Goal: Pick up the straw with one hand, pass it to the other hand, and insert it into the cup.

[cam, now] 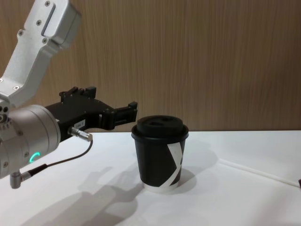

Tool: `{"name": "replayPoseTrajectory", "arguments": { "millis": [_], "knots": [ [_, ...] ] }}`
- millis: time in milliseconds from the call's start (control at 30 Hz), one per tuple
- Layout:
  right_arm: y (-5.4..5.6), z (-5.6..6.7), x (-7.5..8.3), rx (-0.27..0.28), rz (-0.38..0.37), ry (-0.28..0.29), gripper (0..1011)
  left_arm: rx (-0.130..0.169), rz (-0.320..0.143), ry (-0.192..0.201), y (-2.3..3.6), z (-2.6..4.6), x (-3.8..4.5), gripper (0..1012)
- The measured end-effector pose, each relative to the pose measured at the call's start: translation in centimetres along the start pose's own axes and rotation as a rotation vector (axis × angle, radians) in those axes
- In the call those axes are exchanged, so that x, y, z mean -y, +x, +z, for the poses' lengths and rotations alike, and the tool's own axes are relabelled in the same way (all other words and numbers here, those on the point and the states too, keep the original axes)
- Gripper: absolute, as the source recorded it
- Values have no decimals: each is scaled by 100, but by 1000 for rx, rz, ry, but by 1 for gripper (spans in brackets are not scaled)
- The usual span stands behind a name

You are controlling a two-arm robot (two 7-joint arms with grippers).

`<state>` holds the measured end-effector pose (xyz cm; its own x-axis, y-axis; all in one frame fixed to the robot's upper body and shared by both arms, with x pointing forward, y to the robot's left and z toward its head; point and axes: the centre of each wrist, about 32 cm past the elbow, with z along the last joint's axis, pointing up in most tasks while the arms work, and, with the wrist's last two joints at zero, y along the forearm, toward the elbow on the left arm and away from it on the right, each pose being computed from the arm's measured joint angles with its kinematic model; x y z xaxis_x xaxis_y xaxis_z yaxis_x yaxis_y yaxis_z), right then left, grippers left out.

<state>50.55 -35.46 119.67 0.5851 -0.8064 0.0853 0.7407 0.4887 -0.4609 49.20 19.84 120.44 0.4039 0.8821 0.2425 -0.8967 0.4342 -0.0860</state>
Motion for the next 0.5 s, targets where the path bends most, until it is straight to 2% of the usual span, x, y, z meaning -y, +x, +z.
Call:
{"name": "replayPoseTrajectory", "arguments": {
  "millis": [67,100,367,433,500],
  "knots": [
    [0,-1,2,0,2,-1,596,0,0,0,0,0,0,1000],
    [2,-2,5,0,5,-3,547,0,0,0,0,0,0,1000],
    [3,-9,23,4,20,-10,449,0,0,0,0,0,0,1000],
    [2,-11,28,4,25,-11,385,0,0,0,0,0,0,1000],
    [2,-10,32,5,28,-11,366,0,0,0,0,0,0,1000]
  ]
}}
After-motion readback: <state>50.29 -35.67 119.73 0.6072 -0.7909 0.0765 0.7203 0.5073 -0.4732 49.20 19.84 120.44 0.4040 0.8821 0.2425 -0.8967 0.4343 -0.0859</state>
